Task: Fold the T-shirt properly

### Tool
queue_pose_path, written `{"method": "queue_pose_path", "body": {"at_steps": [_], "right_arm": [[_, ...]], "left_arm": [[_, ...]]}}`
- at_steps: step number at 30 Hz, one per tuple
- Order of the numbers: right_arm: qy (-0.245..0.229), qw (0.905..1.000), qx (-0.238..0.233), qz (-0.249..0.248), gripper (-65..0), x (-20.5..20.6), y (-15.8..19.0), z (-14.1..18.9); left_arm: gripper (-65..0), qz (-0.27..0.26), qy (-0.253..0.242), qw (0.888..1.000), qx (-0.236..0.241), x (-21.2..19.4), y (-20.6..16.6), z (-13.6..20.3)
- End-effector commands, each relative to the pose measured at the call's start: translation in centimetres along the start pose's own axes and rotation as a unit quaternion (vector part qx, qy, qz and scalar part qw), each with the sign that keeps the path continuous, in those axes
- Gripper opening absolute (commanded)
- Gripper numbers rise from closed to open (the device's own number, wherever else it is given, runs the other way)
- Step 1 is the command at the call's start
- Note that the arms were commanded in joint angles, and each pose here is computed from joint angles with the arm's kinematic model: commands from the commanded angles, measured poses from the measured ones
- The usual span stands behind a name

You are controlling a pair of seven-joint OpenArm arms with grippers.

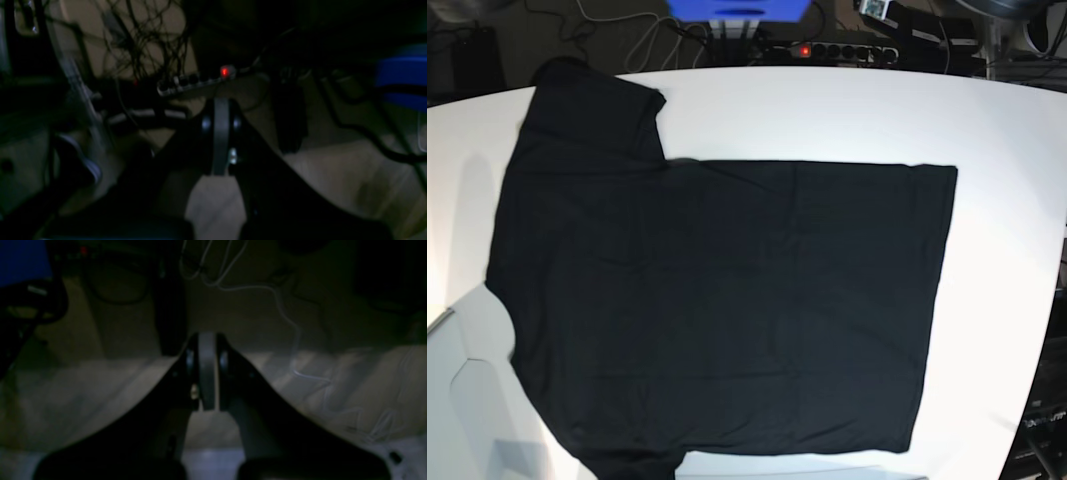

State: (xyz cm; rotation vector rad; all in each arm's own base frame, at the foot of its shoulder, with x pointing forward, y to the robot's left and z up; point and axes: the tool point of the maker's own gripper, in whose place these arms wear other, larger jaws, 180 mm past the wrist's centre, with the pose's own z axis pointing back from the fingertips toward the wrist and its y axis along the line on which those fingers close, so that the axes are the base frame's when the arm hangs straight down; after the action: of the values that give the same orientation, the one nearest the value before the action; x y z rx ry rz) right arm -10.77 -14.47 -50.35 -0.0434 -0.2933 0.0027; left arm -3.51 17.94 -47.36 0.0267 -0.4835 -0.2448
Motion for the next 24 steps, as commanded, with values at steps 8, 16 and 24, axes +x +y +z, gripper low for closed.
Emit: {"method": "queue_pose_path", "body": {"at_steps": [8, 16, 24], "right_arm": [[-0.098, 0.9941, 0.007, 0.047, -65.0, 7.0, -1.6, 7.3], [-0.221, 0.9726, -0.031, 0.064, -65.0, 16.5, -4.2, 9.4], [-0.286, 0.9531, -0.087, 0.045, -55.2, 21.3, -7.2, 9.2]], "left_arm": [[-65.0, -0.007, -0.135, 0.989, 0.052, 10.4, 3.9, 5.2], [-64.1, 0.018, -0.229, 0.963, 0.139, 16.9, 8.8, 5.0], [-33.1, 0.087, -0.299, 0.935, 0.172, 21.2, 11.8, 4.9]]}}
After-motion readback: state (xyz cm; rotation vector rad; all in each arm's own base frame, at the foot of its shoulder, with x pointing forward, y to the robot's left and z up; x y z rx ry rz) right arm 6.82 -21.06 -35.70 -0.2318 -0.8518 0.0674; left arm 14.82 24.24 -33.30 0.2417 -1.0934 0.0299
